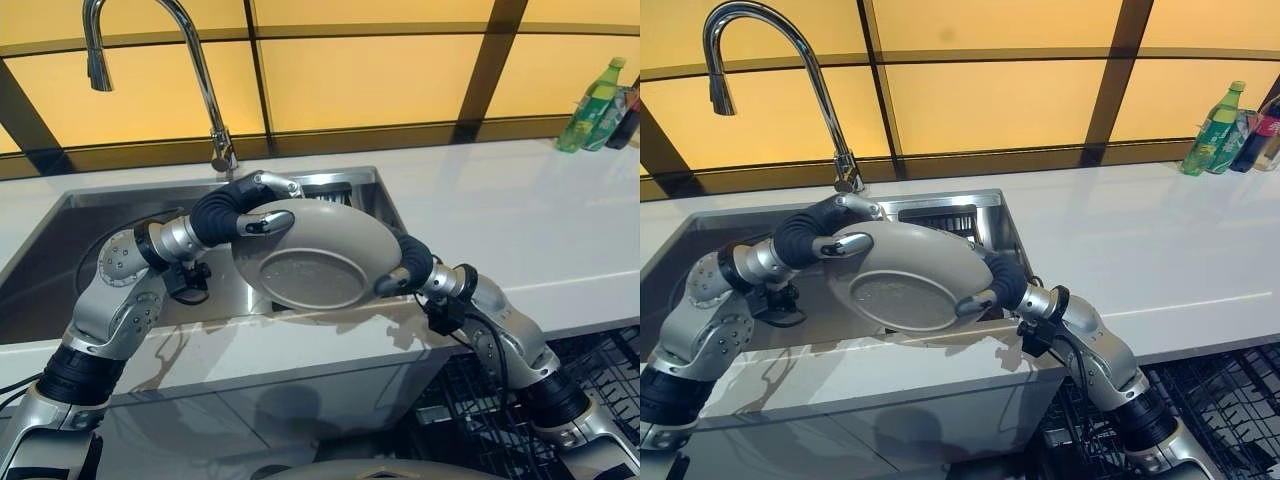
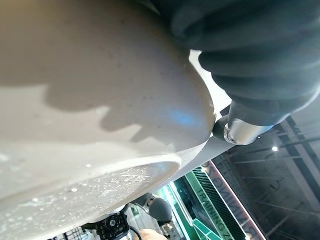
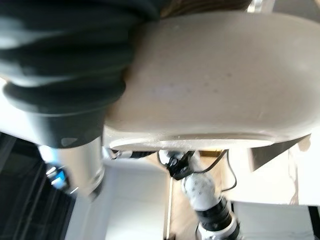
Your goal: Pick up plates and place into dishwasher.
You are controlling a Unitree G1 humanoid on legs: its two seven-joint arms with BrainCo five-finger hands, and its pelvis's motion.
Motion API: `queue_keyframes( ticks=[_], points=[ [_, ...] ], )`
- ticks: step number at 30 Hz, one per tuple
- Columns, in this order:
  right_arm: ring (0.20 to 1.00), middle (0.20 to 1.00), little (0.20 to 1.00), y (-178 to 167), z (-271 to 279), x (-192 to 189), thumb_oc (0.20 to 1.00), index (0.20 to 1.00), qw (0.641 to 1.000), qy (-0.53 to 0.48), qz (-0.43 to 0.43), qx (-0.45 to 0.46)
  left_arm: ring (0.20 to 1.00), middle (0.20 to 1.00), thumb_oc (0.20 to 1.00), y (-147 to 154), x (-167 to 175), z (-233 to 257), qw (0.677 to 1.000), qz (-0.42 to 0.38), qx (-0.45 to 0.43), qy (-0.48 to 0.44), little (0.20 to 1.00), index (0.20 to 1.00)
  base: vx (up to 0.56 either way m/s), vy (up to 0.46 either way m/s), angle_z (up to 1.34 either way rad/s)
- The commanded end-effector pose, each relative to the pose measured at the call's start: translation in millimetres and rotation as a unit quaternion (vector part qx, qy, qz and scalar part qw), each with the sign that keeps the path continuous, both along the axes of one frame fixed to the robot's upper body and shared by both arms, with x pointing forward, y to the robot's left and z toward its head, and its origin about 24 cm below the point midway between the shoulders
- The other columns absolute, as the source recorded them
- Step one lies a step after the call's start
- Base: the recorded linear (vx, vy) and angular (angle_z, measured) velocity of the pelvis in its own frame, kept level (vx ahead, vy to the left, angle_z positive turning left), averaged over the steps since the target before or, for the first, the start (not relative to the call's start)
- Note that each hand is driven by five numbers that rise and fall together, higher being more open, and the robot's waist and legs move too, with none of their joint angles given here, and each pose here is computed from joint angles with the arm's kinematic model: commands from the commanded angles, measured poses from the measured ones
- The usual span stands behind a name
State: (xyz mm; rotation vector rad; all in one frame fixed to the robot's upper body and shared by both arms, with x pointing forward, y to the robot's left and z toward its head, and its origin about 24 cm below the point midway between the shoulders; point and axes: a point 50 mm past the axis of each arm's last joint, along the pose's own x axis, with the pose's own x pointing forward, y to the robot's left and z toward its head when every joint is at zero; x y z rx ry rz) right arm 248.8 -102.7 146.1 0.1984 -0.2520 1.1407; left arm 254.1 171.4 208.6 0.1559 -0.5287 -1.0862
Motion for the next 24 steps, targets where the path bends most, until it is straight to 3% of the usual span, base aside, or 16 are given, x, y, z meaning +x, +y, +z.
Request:
queue_keyframes(
  ticks=[1, 14, 20, 21, 22, 24],
  points=[
    [0.2, 0.2, 0.2, 18, 16, -7, 0.2, 0.2, 0.999, -0.032, 0.027, 0.013, 0.2, 0.2, 0.2, -10, 5, 7, 0.999, -0.009, -0.039, -0.026, 0.2, 0.2, 0.0, 0.006, -0.04],
    [0.2, 0.2, 0.2, 15, 9, -3, 0.2, 0.2, 1.0, -0.018, 0.0, -0.019, 0.2, 0.2, 0.2, -13, 5, 8, 0.999, -0.005, -0.047, -0.024, 0.2, 0.2, 0.0, 0.001, 0.0],
    [0.2, 0.2, 0.2, 12, 7, -2, 0.2, 0.2, 0.998, -0.041, -0.023, -0.047, 0.225, 0.225, 0.225, -3, 4, 8, 0.997, 0.034, -0.061, -0.024, 0.225, 0.225, 0.0, 0.0, 0.0],
    [0.2, 0.2, 0.2, 11, 8, -2, 0.2, 0.2, 0.997, -0.043, -0.028, -0.048, 0.52, 0.52, 0.52, 0, 4, 7, 0.997, 0.043, -0.065, -0.023, 0.52, 0.52, -0.02, 0.002, -0.06],
    [0.2, 0.2, 0.2, 9, 9, -1, 0.2, 0.2, 0.997, -0.044, -0.039, -0.047, 1.0, 1.0, 1.0, 4, 3, 7, 0.995, 0.061, -0.078, -0.019, 1.0, 1.0, -0.01, -0.004, -0.08],
    [0.2, 0.2, 0.2, 4, 11, 0, 0.2, 0.2, 0.996, -0.045, -0.057, -0.045, 1.0, 1.0, 1.0, 11, 2, 7, 0.991, 0.087, -0.103, -0.017, 1.0, 1.0, -0.02, -0.015, -0.09]
  ],
)
